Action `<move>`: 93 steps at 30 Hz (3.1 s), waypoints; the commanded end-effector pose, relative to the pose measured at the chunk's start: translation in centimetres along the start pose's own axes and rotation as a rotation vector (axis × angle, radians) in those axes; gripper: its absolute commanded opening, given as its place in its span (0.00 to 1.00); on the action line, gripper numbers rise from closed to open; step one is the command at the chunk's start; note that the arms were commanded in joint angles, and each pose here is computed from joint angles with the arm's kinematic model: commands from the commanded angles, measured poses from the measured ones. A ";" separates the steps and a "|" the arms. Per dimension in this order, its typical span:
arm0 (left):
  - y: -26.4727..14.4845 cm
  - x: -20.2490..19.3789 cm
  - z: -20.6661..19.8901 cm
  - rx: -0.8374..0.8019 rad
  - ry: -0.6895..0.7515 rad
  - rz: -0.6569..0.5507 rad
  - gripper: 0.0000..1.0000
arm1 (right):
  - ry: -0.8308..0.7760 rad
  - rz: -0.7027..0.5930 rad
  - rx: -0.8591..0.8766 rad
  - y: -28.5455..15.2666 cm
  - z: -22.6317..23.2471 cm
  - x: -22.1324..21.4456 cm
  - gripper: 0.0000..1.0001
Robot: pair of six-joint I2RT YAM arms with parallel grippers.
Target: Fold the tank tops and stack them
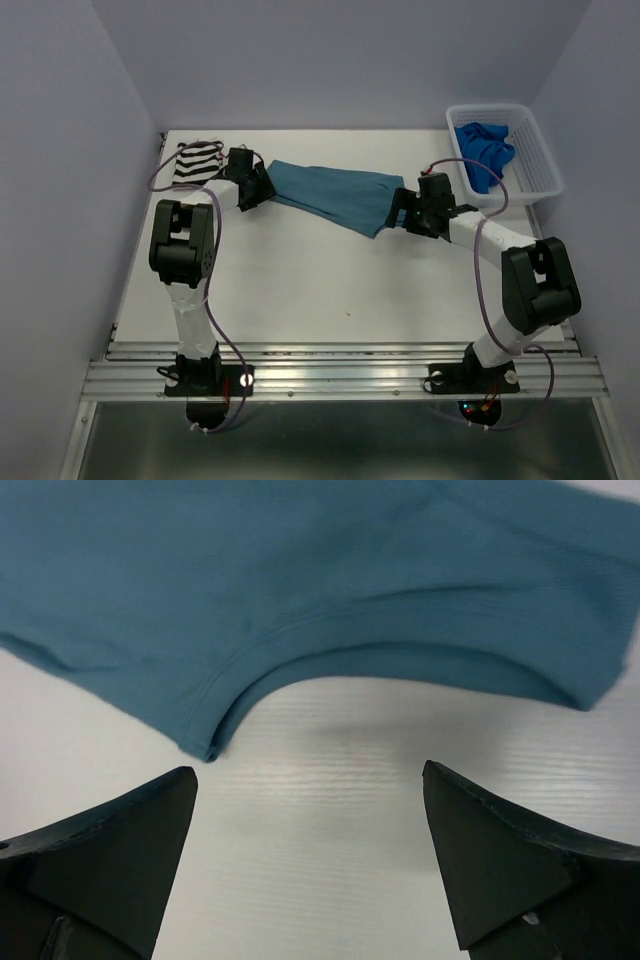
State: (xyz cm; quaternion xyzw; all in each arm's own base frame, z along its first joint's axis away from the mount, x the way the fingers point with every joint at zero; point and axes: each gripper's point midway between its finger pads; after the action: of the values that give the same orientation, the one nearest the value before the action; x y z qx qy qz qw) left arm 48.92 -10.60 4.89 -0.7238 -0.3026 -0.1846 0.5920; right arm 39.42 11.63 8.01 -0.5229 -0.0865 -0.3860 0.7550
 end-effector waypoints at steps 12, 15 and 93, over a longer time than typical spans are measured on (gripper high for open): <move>2.4 0.6 -1.9 -0.143 0.044 0.014 0.42 | -0.037 -0.024 -0.019 1.8 1.3 0.0 1.00; 2.3 0.3 -1.9 -0.149 0.043 0.012 0.36 | -0.033 -0.021 -0.025 2.1 1.2 -0.1 1.00; -13.1 -7.6 -1.8 -0.243 -0.096 -0.119 0.00 | -0.025 0.268 0.126 4.3 4.5 -11.3 0.28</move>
State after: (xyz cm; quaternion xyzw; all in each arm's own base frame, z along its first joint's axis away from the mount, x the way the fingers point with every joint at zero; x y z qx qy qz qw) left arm 34.52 -12.01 8.10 -0.7788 -0.3320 -0.1926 0.4962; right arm 37.85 22.08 3.27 -0.4514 -0.0872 -0.2890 0.8397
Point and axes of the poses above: each gripper's point midway between its finger pads, its own y axis out along the fingers, its own z axis along the line the jaws close on, x = y × z, and after that the axes turned 13 degrees about y, right-handed
